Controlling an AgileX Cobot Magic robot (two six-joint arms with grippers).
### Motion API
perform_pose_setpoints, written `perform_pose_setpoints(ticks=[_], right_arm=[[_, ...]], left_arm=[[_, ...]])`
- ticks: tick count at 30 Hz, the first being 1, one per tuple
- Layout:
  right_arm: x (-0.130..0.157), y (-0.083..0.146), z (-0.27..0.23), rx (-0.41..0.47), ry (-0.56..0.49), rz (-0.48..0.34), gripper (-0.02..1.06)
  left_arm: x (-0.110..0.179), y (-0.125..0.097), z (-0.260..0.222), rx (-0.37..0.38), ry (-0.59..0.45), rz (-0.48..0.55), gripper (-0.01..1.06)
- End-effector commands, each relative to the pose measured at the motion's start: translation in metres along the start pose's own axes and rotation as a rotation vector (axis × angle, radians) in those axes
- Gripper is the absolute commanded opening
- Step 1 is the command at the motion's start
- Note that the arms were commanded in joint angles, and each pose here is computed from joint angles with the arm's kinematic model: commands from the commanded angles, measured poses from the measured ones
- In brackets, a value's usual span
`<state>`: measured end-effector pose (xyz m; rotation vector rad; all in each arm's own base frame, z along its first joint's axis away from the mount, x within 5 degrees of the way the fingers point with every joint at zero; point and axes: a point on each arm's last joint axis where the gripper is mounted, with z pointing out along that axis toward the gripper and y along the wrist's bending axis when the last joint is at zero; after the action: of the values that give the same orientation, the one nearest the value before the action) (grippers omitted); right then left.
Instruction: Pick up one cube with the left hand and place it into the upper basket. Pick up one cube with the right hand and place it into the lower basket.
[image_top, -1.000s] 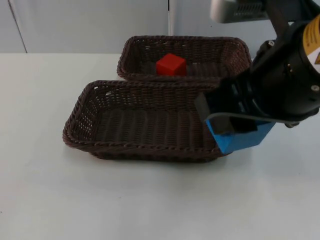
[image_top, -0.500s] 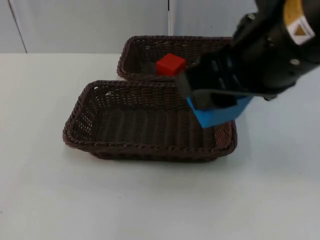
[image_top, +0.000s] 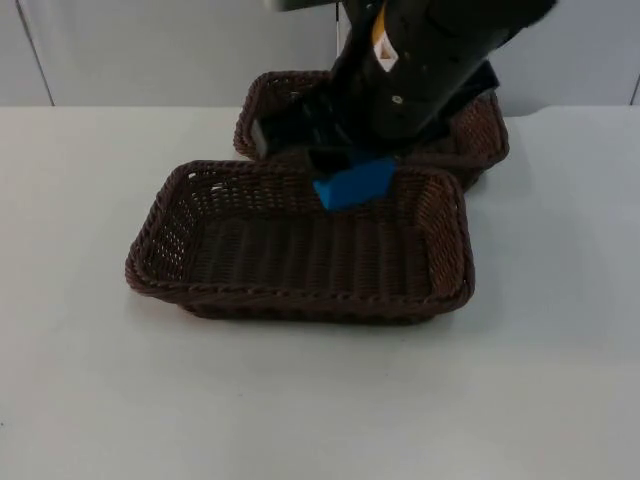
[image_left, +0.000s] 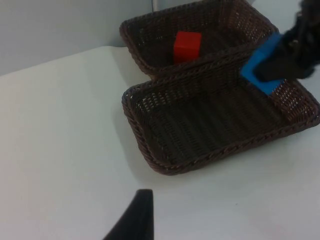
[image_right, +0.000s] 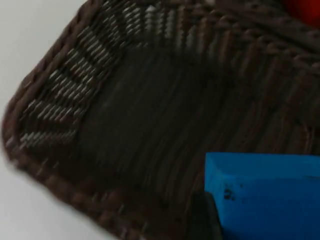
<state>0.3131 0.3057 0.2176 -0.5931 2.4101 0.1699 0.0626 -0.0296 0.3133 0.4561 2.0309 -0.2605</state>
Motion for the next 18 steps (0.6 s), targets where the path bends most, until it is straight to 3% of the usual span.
perform_pose_setpoints(ticks=[1, 8, 12, 18], right_arm=[[-0.008, -0.005, 0.017, 0.014, -0.002, -0.002, 0.0], [-0.015, 0.001, 0.057, -0.002, -0.03, -0.034, 0.0], [-0.007, 0.01, 0.086, -0.049, -0.058, -0.047, 0.0], [0.001, 0.011, 0.099, -0.052, -0.04, -0.053, 0.0]], left_arm=[[0.001, 0.0, -0.001, -0.001, -0.009, -0.004, 1.05], [0.001, 0.0, -0.001, -0.001, -0.009, -0.004, 1.05], [0.001, 0.0, -0.001, -0.003, -0.009, -0.002, 1.05], [0.001, 0.0, -0.001, -0.003, -0.009, -0.002, 1.05]])
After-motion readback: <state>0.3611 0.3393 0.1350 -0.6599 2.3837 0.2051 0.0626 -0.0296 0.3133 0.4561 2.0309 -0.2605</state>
